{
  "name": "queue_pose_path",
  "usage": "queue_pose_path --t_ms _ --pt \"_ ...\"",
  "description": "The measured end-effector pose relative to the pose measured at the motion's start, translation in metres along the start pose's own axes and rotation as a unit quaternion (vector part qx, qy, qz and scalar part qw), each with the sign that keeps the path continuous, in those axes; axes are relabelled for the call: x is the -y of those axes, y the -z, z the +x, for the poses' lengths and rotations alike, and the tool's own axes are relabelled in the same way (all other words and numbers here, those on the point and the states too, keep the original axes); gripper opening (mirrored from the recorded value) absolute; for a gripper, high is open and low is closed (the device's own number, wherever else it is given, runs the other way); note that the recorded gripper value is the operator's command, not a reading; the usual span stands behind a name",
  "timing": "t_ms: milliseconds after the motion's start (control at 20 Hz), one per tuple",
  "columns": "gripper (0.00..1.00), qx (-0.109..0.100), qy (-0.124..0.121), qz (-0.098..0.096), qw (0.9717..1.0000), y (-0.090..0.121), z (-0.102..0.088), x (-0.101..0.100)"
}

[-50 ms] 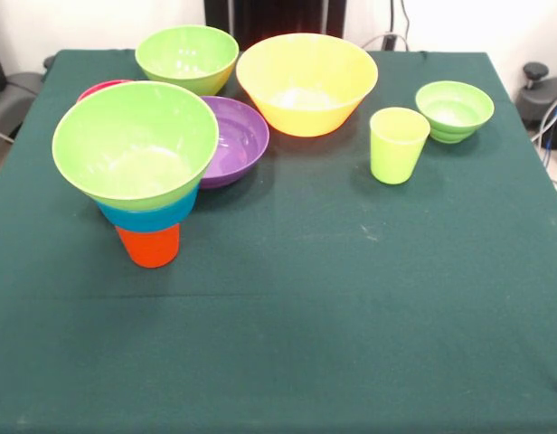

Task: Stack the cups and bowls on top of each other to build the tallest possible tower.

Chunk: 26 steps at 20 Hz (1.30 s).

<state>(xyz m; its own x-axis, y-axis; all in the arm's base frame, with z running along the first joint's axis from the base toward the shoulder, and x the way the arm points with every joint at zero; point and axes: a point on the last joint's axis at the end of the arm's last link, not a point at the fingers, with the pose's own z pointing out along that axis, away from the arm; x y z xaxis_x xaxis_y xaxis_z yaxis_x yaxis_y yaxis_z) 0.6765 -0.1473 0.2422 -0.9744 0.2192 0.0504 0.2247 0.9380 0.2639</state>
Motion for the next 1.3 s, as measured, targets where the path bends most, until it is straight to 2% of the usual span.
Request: queue_pose_path --t_ms 200,300,550,1050,1300 --pt "1.0 -0.003 0.015 0.0 0.9999 -0.003 0.006 -0.027" --pt "1.0 0.001 0.025 -0.001 0.9997 -0.007 0.01 -0.048" --pt "1.0 0.016 0.031 0.003 0.9994 -0.019 0.018 -0.071" --pt "1.0 0.045 0.008 0.015 0.9988 -0.055 0.037 -0.092" --pt "1.0 0.052 0.0 0.015 0.9985 -0.076 0.056 -0.092"
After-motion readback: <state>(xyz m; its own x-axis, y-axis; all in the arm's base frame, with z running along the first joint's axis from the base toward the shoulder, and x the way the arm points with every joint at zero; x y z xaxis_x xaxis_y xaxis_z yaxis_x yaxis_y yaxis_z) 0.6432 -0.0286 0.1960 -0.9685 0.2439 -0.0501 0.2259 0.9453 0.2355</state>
